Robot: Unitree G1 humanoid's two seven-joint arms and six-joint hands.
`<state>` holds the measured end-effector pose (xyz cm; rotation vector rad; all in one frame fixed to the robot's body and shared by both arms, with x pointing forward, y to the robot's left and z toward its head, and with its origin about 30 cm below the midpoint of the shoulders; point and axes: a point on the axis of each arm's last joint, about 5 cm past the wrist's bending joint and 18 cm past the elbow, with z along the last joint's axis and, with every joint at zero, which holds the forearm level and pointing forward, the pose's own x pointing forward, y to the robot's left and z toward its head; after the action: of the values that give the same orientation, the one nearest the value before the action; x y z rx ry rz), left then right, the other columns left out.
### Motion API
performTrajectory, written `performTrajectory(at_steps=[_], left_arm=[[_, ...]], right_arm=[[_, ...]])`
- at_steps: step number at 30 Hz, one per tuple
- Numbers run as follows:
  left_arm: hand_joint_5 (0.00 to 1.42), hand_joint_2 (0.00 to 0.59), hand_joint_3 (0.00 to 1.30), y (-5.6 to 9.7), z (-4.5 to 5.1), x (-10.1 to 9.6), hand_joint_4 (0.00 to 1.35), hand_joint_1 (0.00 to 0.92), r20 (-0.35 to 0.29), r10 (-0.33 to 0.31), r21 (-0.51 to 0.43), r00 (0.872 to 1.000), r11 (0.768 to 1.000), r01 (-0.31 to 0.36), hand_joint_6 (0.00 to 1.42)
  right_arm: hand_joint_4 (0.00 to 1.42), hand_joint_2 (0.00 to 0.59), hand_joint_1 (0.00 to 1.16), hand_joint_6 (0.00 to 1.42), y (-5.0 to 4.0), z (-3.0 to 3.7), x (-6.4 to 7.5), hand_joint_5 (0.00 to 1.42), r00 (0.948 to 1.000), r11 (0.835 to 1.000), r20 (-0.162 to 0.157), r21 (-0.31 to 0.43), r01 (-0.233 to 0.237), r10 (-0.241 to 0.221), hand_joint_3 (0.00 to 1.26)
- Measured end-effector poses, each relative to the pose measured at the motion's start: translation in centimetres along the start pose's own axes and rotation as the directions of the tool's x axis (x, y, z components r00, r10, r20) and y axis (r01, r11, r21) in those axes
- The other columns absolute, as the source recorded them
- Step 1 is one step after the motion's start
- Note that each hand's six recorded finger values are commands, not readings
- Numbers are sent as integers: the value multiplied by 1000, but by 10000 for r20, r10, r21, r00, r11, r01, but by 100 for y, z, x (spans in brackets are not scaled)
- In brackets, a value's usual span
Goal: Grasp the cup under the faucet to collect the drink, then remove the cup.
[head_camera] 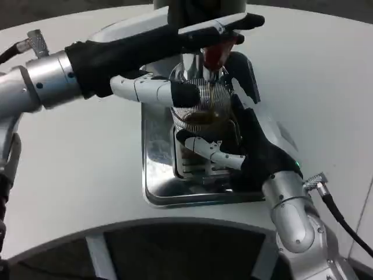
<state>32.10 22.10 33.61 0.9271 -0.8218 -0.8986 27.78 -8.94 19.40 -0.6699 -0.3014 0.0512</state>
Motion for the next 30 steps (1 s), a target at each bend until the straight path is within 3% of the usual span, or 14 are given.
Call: performTrajectory(at_steps=[7,17,21,24,30], left_arm=[[105,4,58,34,-45,-37,17,0,-27,503,-1764,9987,9830,-499,0],[123,4,66,128,48,-61,34,0,544,1298,-3452,9901,9328,-1033,0],[129,4,66,107,43,-98,39,0,422,1376,-3864,9896,9156,-1109,0],[131,4,66,74,22,-146,40,0,251,1439,-4041,9893,9066,-1216,0],[134,4,66,38,-1,-207,47,0,24,1493,-4127,9888,9008,-1351,0]], right_arm=[[0,178,526,0,-1,7,5,0,10000,10000,29,-2,48,-48,0],[0,187,558,0,9,19,6,0,9999,9999,83,-4,149,-149,0],[0,195,633,0,18,26,5,0,9998,9999,99,17,167,-168,161],[0,200,659,0,26,29,1,0,9996,9997,106,33,246,-247,212],[184,212,753,2,54,41,-16,14,9990,9989,116,148,434,-436,410]])
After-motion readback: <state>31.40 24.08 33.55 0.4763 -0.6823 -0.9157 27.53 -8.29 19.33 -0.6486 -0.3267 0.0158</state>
